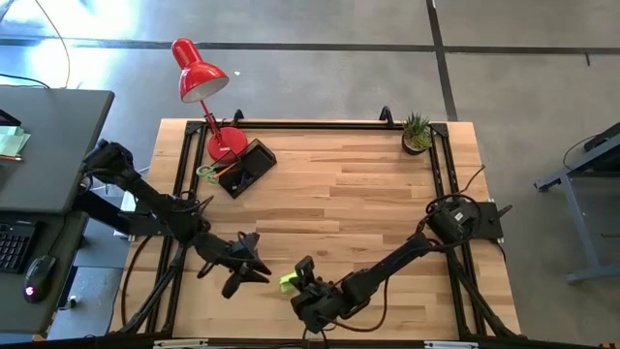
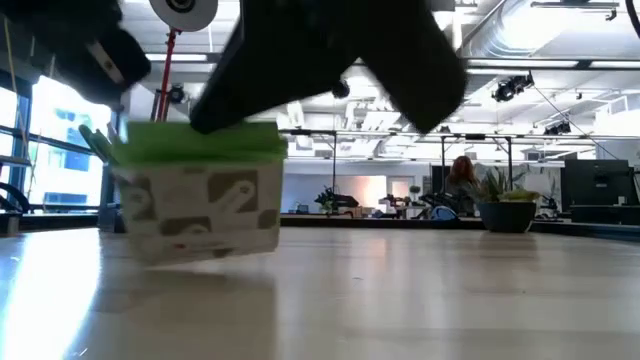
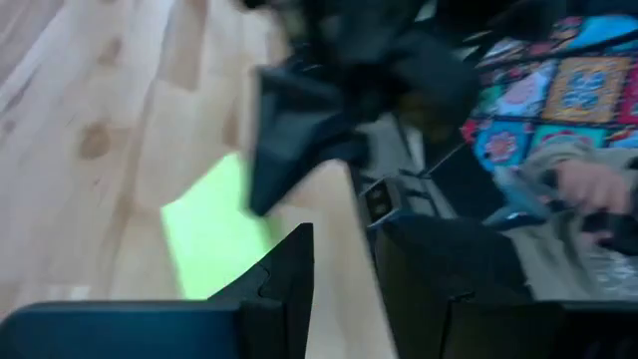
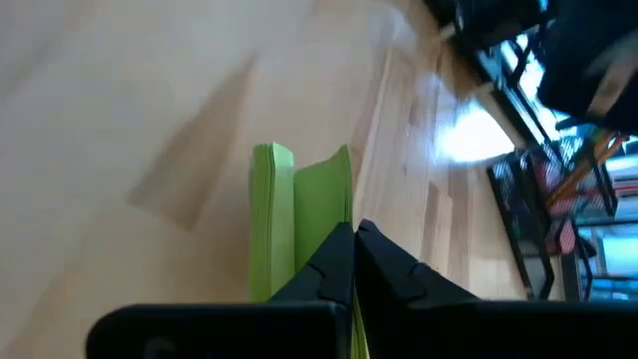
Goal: Pick and place office supplies into organizer
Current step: Put the green sticky notes into the desk organizer
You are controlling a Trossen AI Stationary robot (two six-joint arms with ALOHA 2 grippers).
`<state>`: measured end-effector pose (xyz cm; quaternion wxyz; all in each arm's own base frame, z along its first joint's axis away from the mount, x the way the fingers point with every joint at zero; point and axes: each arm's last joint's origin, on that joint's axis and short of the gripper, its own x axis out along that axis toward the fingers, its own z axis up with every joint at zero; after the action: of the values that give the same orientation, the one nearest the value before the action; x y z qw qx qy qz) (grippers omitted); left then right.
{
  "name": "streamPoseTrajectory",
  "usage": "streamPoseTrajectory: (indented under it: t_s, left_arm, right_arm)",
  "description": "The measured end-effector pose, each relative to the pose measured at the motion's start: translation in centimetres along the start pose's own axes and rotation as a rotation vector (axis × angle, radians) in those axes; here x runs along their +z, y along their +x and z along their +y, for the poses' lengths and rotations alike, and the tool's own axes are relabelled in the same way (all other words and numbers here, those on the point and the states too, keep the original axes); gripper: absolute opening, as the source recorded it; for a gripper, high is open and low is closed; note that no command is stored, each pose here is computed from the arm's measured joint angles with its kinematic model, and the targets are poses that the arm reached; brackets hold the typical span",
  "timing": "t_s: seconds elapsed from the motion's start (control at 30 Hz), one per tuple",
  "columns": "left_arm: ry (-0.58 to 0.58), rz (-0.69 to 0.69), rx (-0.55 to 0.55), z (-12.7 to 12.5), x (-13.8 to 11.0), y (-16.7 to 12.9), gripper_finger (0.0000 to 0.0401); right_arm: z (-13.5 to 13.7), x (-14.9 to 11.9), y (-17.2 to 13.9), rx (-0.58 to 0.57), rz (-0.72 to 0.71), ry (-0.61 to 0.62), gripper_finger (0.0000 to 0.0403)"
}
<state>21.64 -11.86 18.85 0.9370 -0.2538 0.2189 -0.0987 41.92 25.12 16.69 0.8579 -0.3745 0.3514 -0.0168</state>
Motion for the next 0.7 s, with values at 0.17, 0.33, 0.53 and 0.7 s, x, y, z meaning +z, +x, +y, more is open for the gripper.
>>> streamPoseTrajectory:
  t_s: [0.17, 0.33, 0.53, 0.7]
  left_arm:
    - [0.042, -0.060, -0.045, -1.5, 0.5, -1.6, 0.0097]
    - [0.097, -0.116, -0.010, -2.7, 0.3, -3.0, 0.0097]
    - [0.128, -0.150, 0.071, -3.3, -0.3, -4.1, 0.0097]
    - [0.133, -0.153, 0.070, -3.4, -0.1, -5.1, 0.0097]
  right_arm:
    - [-1.4, -0.7, 1.2, -0.013, 0.046, -0.012, 0.0000]
    - [-3.5, -1.0, 2.6, -0.036, 0.071, -0.037, 0.0000]
    - [-7.2, -0.5, 3.6, -0.041, 0.075, -0.057, 0.0000]
    - [-10.4, -0.5, 4.4, -0.034, 0.082, -0.076, 0.0000]
